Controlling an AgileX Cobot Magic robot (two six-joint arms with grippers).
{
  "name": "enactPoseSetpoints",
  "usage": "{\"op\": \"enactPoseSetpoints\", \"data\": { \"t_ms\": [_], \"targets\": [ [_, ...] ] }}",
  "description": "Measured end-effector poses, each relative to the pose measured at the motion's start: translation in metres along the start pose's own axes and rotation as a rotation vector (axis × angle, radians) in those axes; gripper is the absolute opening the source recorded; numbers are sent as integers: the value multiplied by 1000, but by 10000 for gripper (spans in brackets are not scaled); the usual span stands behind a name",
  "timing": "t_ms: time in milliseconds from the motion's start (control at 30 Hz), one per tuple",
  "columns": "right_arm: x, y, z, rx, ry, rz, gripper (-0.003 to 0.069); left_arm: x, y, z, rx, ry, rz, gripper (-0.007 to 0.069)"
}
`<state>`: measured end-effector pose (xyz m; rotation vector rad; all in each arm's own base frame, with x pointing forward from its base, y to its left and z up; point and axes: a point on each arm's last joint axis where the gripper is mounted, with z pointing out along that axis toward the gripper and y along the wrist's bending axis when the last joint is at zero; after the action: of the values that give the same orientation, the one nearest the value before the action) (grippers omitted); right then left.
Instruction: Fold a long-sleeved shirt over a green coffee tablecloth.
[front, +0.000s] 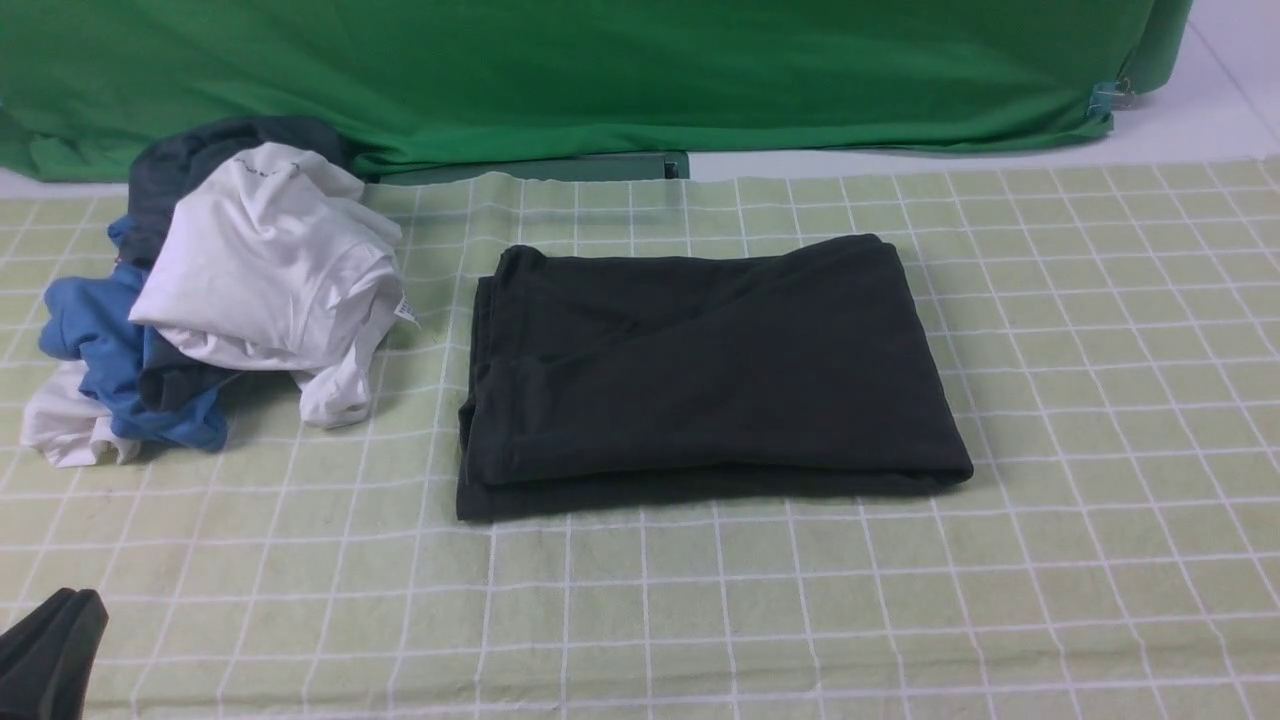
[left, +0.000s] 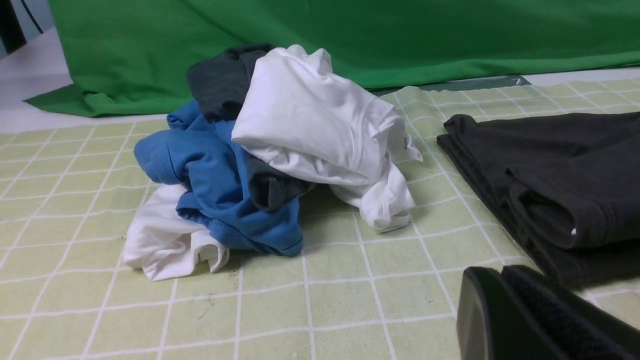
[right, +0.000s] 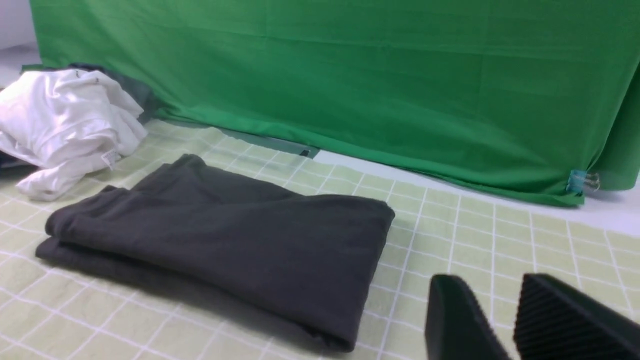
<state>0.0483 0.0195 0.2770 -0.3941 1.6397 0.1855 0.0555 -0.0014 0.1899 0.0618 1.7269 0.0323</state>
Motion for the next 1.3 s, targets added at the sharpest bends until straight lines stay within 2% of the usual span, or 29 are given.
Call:
{"op": "enactPoseSetpoints", "data": {
  "t_ms": [100,233,367,500,667,933,1300],
  "targets": [
    [4,-3,2,60,-61,-95,200,0,0,0,0,-1,0,15],
    [21,-7,6,157,-45,-179,208,0,0,0,-1,-1,5,15],
    [53,-11,10,261,52,-196,216,0,0,0,-1,-1,4,15],
    [81,-12,10,323,109,-181,221,0,1,0,-6,0,23,15],
    [93,-11,9,341,175,-126,234,0,1,0,-12,-2,47,15],
    [94,-12,8,347,178,-75,238,-1,1,0,-16,-6,47,15],
    [94,-12,8,348,175,-62,238,-1,1,0,-16,-6,47,15]
  ]
}}
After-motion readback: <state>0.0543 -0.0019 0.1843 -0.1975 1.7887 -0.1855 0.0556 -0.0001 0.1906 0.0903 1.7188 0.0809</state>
